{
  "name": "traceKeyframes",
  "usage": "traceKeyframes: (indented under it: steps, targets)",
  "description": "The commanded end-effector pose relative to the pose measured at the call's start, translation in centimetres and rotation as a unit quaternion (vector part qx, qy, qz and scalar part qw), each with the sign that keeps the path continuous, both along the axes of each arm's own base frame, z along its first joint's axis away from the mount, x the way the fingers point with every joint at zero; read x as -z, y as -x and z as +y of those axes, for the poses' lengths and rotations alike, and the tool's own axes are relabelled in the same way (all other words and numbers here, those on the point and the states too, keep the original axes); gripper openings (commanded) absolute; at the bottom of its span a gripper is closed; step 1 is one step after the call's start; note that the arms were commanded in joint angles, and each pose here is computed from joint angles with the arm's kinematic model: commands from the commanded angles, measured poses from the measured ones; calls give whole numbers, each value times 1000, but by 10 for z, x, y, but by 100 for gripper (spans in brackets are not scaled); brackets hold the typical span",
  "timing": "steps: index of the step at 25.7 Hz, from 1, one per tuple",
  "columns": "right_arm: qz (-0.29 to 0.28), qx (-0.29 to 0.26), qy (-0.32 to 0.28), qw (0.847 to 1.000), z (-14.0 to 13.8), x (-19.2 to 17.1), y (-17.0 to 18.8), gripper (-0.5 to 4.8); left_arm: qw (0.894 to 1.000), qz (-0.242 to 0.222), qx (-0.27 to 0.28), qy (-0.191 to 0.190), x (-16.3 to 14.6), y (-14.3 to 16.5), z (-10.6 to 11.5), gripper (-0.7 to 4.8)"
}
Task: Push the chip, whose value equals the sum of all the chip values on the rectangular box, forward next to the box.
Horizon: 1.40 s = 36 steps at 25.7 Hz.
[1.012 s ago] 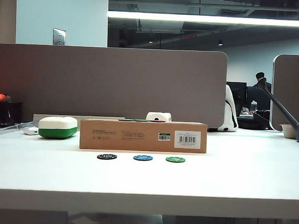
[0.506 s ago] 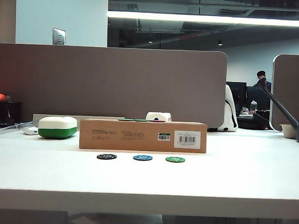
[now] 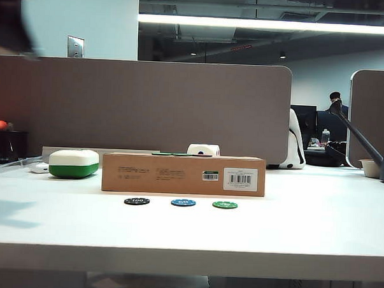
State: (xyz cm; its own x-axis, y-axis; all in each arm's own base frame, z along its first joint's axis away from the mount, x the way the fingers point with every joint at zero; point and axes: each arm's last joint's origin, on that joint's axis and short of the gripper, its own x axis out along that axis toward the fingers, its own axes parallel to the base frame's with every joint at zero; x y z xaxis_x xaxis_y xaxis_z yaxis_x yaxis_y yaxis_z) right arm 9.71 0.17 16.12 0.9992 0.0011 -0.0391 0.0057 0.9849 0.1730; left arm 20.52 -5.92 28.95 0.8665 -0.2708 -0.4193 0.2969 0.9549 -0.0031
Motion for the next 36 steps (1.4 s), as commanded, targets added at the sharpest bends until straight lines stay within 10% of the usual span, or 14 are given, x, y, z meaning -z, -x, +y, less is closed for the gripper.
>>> traceKeyframes:
  steps: [1, 12, 36]
  targets:
    - [-21, 0, -84, 996, 0, -3, 0, -5, 999, 22, 31, -6, -3, -24, -21, -5]
    - [-17, -24, -197, 980, 2, -3, 0, -5, 989, 94, 111, -38, 32, -72, -93, -5]
    - [21, -134, -316, 939, 8, -5, 1, -5, 989, 75, 128, -25, 28, -72, -98, -5]
